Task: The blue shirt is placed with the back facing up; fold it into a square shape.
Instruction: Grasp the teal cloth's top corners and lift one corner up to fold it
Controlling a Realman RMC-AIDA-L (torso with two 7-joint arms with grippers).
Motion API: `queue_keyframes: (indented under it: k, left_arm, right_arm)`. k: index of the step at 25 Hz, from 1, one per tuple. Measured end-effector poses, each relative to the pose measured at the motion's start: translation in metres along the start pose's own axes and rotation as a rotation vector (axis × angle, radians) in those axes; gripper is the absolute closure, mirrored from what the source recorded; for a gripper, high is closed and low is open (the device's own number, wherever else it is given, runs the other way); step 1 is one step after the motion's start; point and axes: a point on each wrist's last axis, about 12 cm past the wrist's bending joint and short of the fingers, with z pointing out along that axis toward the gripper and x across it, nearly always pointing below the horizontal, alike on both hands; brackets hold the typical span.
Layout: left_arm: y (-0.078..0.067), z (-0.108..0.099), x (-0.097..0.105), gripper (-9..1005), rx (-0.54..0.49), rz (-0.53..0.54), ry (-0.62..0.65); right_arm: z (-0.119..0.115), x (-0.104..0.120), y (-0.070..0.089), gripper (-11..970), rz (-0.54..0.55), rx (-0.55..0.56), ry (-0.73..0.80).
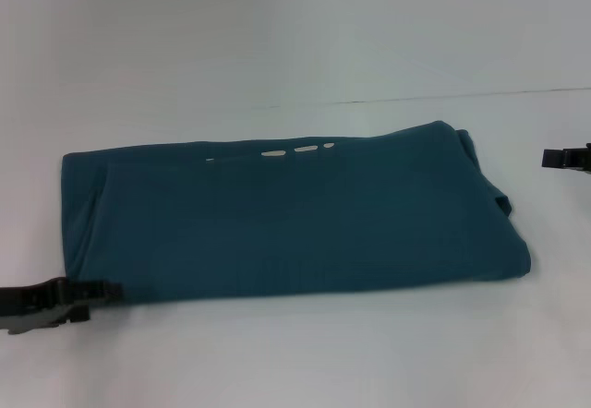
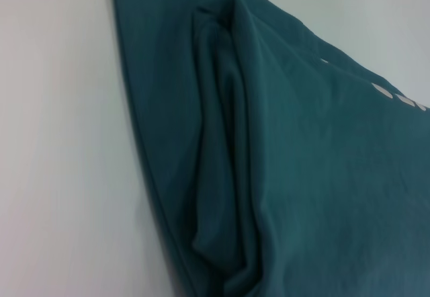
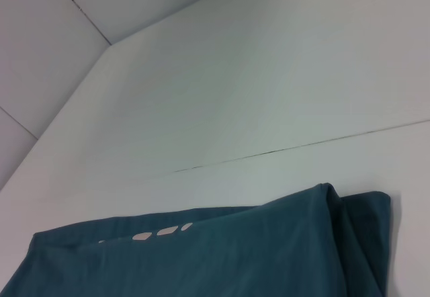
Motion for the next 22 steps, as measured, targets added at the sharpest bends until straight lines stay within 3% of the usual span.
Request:
queue_keyframes:
  k: [13, 18, 22]
  left_arm:
    - [-0.0005, -0.0012, -0.0039, 269, -0.007, 0.008, -0.005]
    - [-0.0002, -0.0013, -0.0037, 269, -0.008, 0.006, -0.005]
    - [-0.0001, -0.0015, -0.0034, 269, -0.007, 0.002, -0.003]
  right_arm:
    - [0.0007, -0.0009, 0.0006, 865, -0.007, -0.001, -0.004]
    - [0.0013, -0.0025, 0.0016, 641, -0.011, -0.005, -0.006]
    - [0.002, -0.004, 0.0023, 519, -0.016, -0.006, -0.006]
